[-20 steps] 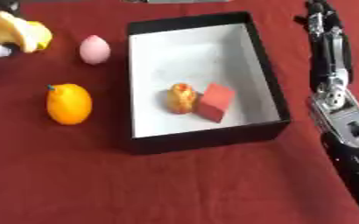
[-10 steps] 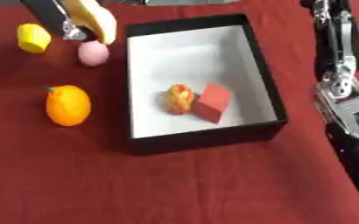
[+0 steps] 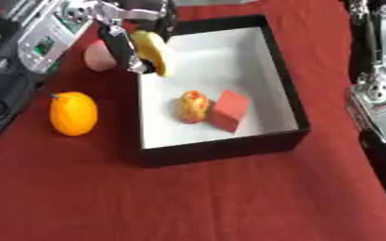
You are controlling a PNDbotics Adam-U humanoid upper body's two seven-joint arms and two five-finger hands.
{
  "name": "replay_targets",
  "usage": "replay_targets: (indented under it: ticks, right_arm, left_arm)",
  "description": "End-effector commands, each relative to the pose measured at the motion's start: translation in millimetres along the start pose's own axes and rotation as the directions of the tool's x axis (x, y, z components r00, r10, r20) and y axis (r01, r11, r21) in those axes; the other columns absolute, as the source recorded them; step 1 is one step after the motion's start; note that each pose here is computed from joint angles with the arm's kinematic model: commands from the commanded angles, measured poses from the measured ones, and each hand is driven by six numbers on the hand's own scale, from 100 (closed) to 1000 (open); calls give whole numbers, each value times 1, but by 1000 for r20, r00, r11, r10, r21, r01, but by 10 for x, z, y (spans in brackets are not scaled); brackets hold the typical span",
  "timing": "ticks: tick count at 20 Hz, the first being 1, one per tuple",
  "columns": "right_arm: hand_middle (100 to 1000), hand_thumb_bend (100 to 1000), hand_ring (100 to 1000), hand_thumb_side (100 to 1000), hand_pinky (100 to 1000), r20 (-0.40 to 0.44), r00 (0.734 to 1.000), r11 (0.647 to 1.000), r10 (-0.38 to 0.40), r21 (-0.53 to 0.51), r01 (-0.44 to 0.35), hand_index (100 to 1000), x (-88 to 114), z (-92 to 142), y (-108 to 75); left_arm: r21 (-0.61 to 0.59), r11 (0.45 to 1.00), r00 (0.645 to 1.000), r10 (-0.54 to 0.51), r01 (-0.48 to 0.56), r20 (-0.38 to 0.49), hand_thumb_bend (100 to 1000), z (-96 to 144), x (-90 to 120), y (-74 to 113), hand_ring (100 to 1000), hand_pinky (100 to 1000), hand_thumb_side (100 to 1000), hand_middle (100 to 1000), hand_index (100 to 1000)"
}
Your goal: Pick up objects on the table and place them in the box.
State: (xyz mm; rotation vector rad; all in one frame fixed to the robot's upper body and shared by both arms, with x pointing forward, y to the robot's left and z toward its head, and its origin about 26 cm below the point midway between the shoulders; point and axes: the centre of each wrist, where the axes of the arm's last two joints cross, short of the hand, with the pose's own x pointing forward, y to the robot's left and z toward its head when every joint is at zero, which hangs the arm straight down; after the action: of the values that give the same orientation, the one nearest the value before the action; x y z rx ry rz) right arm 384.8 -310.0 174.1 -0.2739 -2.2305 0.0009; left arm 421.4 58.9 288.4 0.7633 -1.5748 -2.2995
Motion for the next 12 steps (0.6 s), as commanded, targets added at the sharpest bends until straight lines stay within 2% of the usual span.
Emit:
replay_targets:
  ticks: [1, 4, 7, 9, 11, 12]
  right_arm:
    - [871, 100, 818, 743, 963, 39, 999, 1000, 3, 3, -3, 924, 111, -86, -45]
    - [871, 100, 818, 755, 963, 34, 999, 1000, 0, 2, 0, 924, 97, -75, -36]
    - [871, 100, 817, 758, 963, 27, 1000, 1000, -5, 4, 5, 923, 80, -63, -17]
    - [871, 100, 817, 760, 963, 24, 1000, 1000, -6, 4, 6, 923, 73, -59, -12]
    - [871, 100, 817, 759, 962, 24, 1000, 1000, -4, 3, 4, 923, 72, -59, -20]
    - [871, 100, 816, 758, 962, 24, 1000, 1000, -3, 2, 3, 923, 71, -61, -24]
  left_arm:
    - [17, 1000, 1000, -17, 17, -5, 387, -31, -6, 32, 659, 678, 182, 611, 540]
    - [23, 1000, 1000, -12, 12, -13, 380, -61, -15, -6, 653, 675, 225, 604, 538]
    - [45, 999, 1000, -9, 9, -16, 359, -93, 16, 5, 648, 669, 217, 600, 537]
    - [72, 997, 1000, -13, 14, -22, 387, -101, 42, 39, 645, 667, 185, 595, 533]
    - [87, 996, 1000, -12, 14, -23, 391, -115, 67, 45, 645, 664, 228, 596, 539]
    - [87, 996, 1000, -9, 10, -17, 426, -127, 79, 38, 653, 670, 260, 608, 567]
